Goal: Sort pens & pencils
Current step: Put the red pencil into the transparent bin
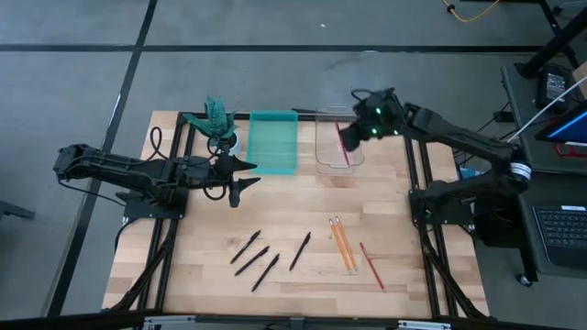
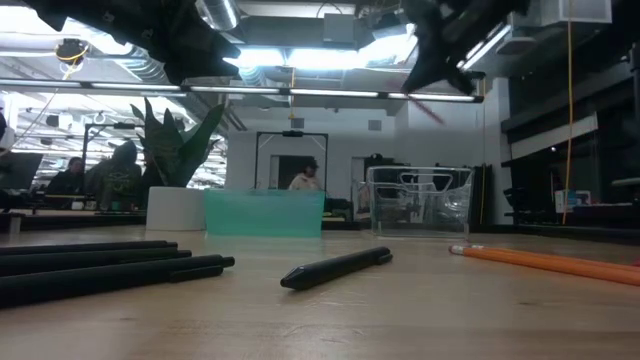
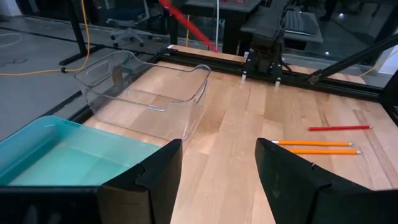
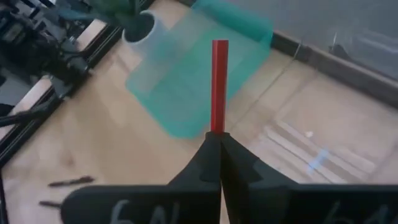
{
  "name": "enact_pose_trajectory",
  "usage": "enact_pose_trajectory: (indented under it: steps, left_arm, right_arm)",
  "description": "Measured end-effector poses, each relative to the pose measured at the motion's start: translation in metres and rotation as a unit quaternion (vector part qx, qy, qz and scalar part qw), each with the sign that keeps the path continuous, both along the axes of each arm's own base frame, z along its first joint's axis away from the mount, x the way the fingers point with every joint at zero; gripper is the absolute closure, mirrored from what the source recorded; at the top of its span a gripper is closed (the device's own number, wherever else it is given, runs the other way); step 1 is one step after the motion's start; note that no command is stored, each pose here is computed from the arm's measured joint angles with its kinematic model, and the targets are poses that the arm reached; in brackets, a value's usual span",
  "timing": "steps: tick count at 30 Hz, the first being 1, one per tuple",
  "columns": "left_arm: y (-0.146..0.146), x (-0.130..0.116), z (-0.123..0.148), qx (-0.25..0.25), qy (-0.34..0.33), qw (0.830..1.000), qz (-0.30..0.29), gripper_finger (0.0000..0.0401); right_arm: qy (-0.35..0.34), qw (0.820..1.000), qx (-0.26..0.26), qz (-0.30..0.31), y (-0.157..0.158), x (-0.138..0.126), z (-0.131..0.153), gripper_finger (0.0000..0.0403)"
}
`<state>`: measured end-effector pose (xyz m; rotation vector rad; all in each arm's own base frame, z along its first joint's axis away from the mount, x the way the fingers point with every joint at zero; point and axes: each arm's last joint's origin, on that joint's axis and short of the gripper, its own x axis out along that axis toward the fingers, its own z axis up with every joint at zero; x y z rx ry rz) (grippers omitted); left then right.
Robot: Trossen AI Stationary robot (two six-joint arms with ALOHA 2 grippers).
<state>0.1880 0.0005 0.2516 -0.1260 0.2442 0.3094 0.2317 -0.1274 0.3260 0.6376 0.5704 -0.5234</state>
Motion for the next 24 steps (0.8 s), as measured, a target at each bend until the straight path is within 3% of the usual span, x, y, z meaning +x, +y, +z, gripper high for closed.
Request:
enact_pose_trajectory:
  steps: [5, 11, 24]
  left_arm:
    - [0.0, 0.0, 0.0, 0.0, 0.0, 1.0, 0.0, 0.0203]
    - [0.0, 0.0, 0.0, -0.001, 0.0, 1.0, 0.0, 0.0203]
    - [0.0, 0.0, 0.0, -0.002, -0.001, 1.0, 0.001, 0.0203]
  right_arm:
    - [-0.019, 1.0, 0.015, -0.015, -0.043, 0.005, -0.016, 0.0403]
    - [0.023, 0.996, 0.064, -0.054, -0.078, 0.003, -0.05, 0.0403]
    - [0.068, 0.979, 0.168, -0.093, -0.104, 0.015, -0.105, 0.0403]
